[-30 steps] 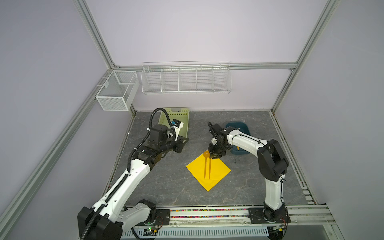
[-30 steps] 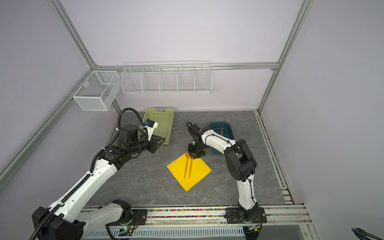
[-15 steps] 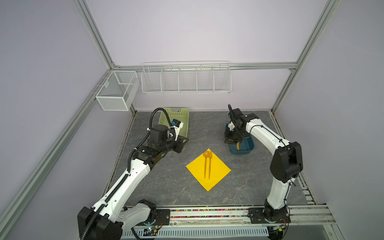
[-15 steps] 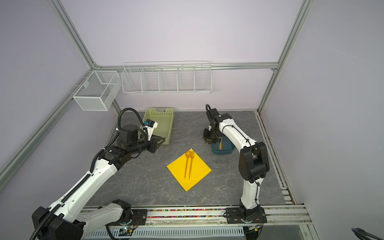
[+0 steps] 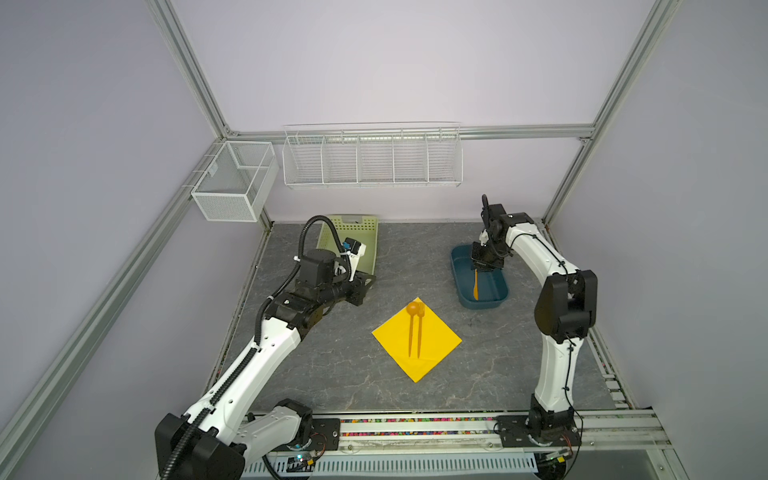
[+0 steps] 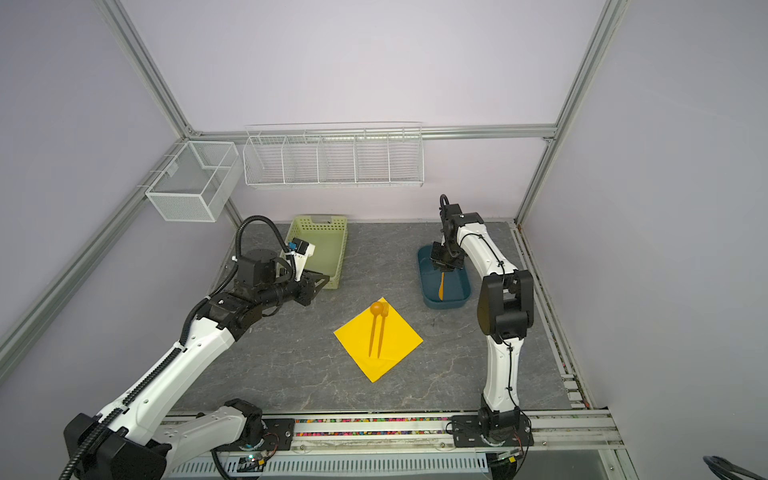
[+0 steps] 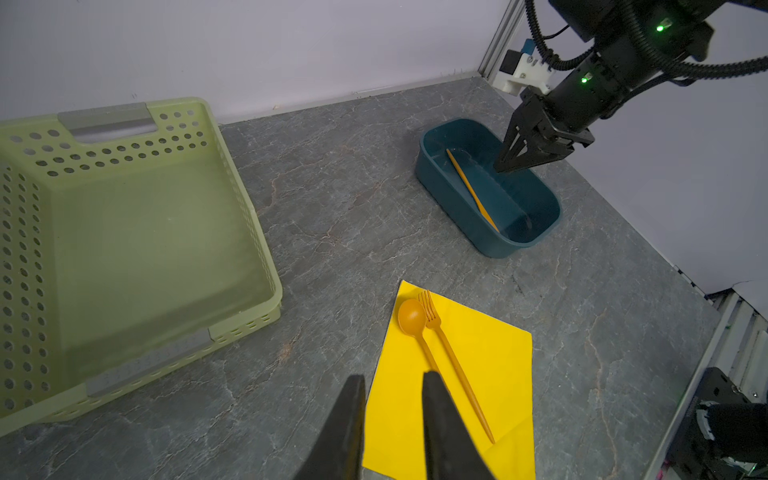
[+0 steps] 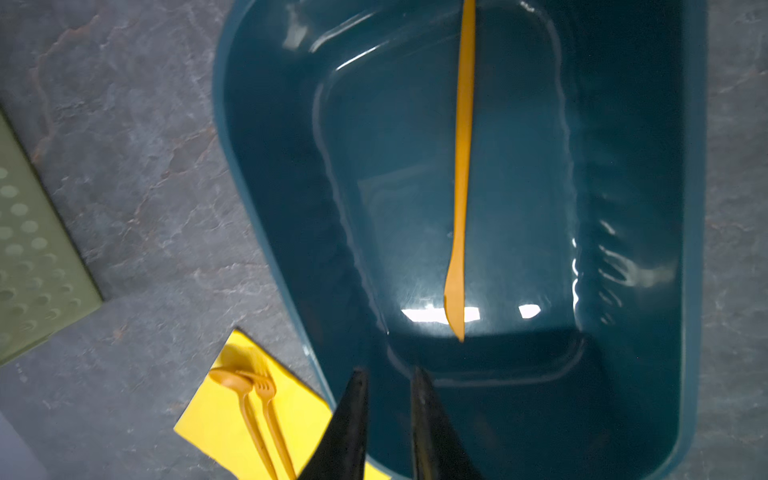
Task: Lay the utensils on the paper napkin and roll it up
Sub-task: 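Lower the right gripper into the tub and close on the yellow knife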
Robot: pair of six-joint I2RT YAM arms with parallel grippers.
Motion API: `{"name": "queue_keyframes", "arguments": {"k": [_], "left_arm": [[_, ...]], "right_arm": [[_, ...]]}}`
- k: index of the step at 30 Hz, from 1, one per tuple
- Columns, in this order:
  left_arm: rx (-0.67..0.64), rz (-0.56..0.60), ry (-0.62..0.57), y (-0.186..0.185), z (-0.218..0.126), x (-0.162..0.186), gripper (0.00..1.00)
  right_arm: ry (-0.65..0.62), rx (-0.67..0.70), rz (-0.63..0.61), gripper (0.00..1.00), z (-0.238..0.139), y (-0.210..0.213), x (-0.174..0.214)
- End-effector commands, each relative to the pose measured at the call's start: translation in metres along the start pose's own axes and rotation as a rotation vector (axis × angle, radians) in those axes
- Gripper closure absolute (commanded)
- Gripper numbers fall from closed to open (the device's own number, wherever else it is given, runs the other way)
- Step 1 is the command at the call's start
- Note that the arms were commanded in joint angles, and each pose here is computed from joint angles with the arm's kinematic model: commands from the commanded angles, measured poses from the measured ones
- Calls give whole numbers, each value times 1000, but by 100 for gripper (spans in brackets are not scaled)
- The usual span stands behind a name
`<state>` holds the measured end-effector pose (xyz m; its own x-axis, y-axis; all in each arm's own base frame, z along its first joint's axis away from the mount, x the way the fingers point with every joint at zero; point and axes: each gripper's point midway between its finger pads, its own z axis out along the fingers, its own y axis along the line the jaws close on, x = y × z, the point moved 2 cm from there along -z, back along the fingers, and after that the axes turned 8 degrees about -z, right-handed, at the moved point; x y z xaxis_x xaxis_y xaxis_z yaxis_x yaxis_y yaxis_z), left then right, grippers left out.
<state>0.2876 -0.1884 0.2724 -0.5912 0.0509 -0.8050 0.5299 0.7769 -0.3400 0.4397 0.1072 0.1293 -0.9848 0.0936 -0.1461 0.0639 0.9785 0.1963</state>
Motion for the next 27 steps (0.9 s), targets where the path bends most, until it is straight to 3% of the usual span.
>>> {"name": "queue_keyframes", "arguments": {"k": [1,8,27], "left_arm": [[-20,13,3,5,1,3,75],[-31,14,9,7,3,5,75],[-40,13,20,9,6,6,75]], "right_arm": [[52,52,-11,77,17,-18,-3],[100,126,-22,78,48,-34,-8],[186,119,-10,85,99,-43,-1]]}}
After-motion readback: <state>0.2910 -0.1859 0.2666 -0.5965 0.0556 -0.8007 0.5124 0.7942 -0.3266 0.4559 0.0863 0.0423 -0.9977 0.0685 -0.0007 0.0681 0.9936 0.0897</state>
